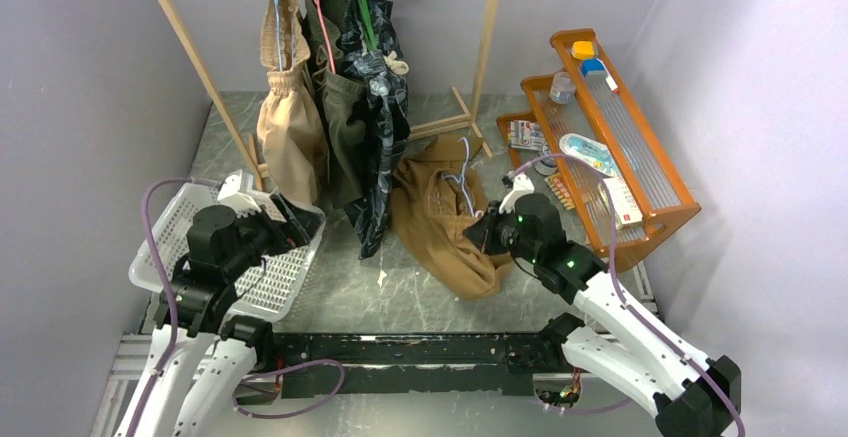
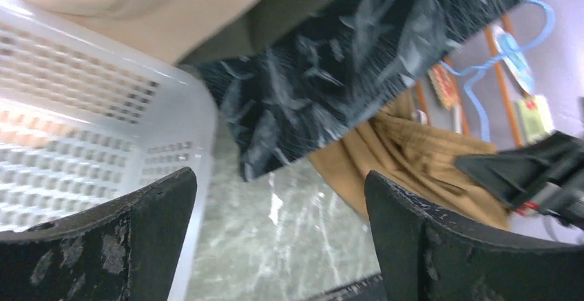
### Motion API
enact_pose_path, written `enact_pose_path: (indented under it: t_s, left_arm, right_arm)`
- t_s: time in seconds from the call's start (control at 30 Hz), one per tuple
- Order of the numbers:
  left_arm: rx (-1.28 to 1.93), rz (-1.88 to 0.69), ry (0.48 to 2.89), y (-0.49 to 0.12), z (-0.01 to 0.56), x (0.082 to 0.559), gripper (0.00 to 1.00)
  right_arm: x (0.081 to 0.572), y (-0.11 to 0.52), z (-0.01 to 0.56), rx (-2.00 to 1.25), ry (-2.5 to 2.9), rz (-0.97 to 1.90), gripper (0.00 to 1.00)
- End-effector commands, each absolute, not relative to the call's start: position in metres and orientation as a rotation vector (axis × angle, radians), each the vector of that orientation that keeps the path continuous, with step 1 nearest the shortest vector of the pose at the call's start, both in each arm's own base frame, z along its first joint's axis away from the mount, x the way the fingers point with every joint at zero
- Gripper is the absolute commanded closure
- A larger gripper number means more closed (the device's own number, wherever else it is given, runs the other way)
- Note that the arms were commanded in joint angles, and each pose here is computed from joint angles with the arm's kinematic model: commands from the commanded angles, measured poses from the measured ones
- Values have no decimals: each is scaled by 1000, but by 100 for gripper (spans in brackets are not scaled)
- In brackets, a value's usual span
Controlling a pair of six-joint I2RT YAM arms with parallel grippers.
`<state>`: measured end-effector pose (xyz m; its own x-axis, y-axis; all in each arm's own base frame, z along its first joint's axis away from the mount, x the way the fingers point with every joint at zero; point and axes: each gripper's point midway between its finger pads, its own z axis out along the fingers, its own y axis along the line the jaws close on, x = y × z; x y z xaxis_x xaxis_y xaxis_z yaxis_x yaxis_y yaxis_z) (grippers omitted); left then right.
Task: Remove the shorts from the hanger
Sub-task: Pick up the hanger from the clothes rod, then remove the shorts from the hanger.
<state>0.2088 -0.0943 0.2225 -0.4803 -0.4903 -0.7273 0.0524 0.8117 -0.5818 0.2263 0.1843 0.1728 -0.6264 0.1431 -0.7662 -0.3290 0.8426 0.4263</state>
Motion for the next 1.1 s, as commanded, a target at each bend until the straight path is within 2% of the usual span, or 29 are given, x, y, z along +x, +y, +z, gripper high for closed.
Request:
enact_pose_path:
  t_s: [0.0, 0.07, 0.13, 0.3, 0.5, 0.67, 0.87, 1.07]
  left_arm:
    - [-145, -999, 1978, -144, 237, 200, 6]
    - [-75, -1067, 2000, -156, 234, 198, 4]
    - [-33, -1075, 2054, -162, 226, 198, 8]
    - [4, -1094, 2086, -178, 220, 200, 10]
    - [92, -1146, 2088, -224, 220, 191, 16]
    - [133, -1144, 2006, -263, 243, 187, 18]
    - [201, -1291, 1942, -307, 262, 174, 18]
    - [258, -1262, 1965, -337, 260, 170, 17]
  right_arm:
    - [193, 212, 157, -160, 2182, 974, 100]
    - [183, 222, 152, -226, 2186, 1056, 100]
    - [176, 229, 150, -298, 2188, 1107, 100]
    - [178, 231, 161, -417, 2148, 1076, 100]
    - [170, 233, 183, -530, 2085, 1104, 100]
    - [161, 234, 183, -534, 2093, 1144, 100]
    - [156, 232, 169, -541, 2145, 1135, 100]
    - [165, 205, 185, -433, 2168, 946, 100]
